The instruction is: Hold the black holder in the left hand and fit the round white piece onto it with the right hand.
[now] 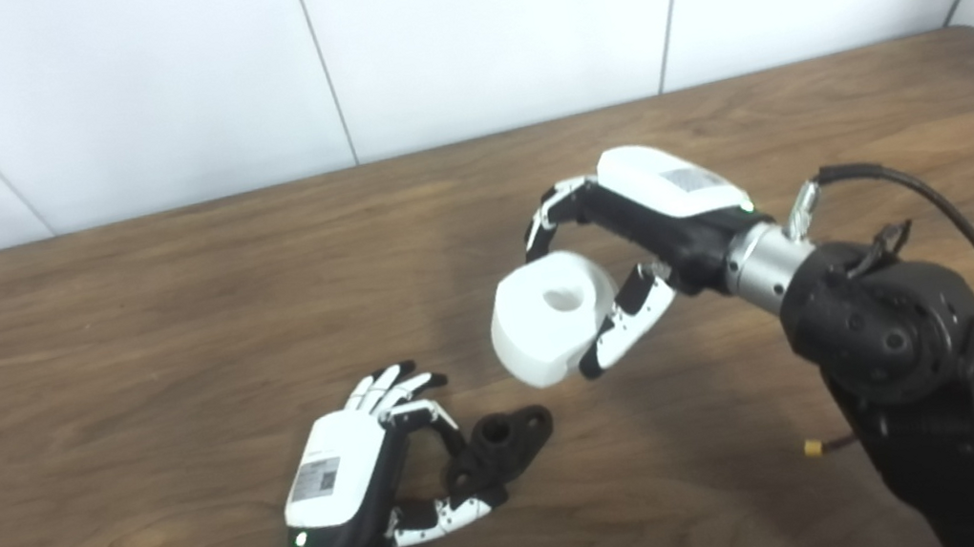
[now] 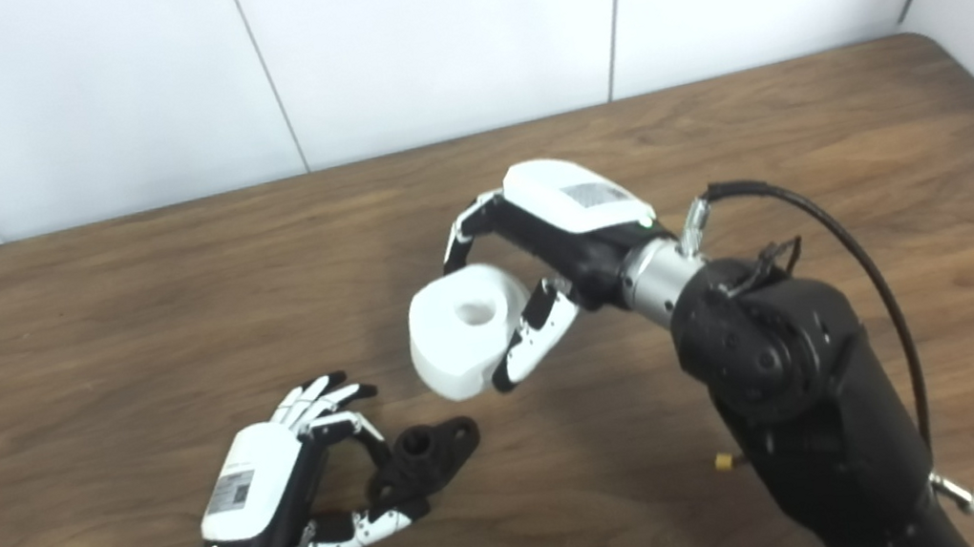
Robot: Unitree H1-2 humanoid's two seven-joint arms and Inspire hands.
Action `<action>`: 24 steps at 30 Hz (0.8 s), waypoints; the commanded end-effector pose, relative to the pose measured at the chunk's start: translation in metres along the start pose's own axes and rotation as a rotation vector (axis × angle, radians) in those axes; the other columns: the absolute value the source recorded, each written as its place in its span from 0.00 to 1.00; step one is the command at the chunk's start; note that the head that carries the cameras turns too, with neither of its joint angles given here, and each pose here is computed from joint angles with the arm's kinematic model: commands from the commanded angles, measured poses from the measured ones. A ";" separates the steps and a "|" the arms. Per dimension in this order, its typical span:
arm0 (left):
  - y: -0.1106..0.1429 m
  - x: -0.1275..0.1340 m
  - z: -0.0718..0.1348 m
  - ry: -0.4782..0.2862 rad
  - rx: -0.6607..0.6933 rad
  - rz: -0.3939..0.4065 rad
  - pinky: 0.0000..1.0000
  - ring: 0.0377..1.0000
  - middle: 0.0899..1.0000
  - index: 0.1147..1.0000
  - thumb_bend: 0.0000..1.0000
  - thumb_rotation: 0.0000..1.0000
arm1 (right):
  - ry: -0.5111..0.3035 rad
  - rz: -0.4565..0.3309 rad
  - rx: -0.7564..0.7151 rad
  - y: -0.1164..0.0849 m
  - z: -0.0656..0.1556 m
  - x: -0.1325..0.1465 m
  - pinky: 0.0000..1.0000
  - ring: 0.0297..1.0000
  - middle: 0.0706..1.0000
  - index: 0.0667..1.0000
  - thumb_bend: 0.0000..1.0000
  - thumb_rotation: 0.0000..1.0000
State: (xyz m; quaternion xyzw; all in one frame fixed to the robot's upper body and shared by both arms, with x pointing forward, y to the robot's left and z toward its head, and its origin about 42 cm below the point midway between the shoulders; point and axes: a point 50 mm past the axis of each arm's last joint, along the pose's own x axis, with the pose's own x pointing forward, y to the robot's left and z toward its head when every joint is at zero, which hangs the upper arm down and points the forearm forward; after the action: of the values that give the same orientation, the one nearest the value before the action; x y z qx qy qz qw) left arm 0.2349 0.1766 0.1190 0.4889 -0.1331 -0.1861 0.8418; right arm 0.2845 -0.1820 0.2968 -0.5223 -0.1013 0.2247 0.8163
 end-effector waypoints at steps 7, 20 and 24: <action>-0.021 0.000 0.001 0.015 0.030 -0.096 0.93 0.92 0.81 0.42 0.52 0.05 | -0.075 -0.027 -0.014 -0.002 0.018 -0.004 0.80 0.89 0.74 0.44 0.53 0.14; -0.025 0.006 0.003 0.014 0.028 -0.094 0.93 0.91 0.81 0.42 0.52 0.05 | -0.090 -0.013 -0.043 0.004 0.018 -0.002 0.81 0.88 0.74 0.44 0.53 0.14; -0.026 0.008 0.003 0.017 0.026 -0.095 0.93 0.91 0.81 0.42 0.52 0.05 | -0.086 0.000 -0.030 0.006 0.017 0.000 0.81 0.89 0.75 0.44 0.53 0.14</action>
State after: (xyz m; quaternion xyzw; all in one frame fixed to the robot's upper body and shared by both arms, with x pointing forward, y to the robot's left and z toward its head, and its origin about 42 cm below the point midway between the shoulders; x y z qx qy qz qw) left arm 0.2409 0.1640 0.1170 0.4871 -0.1406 -0.1861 0.8416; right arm 0.2757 -0.1677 0.2887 -0.5218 -0.1113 0.2568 0.8059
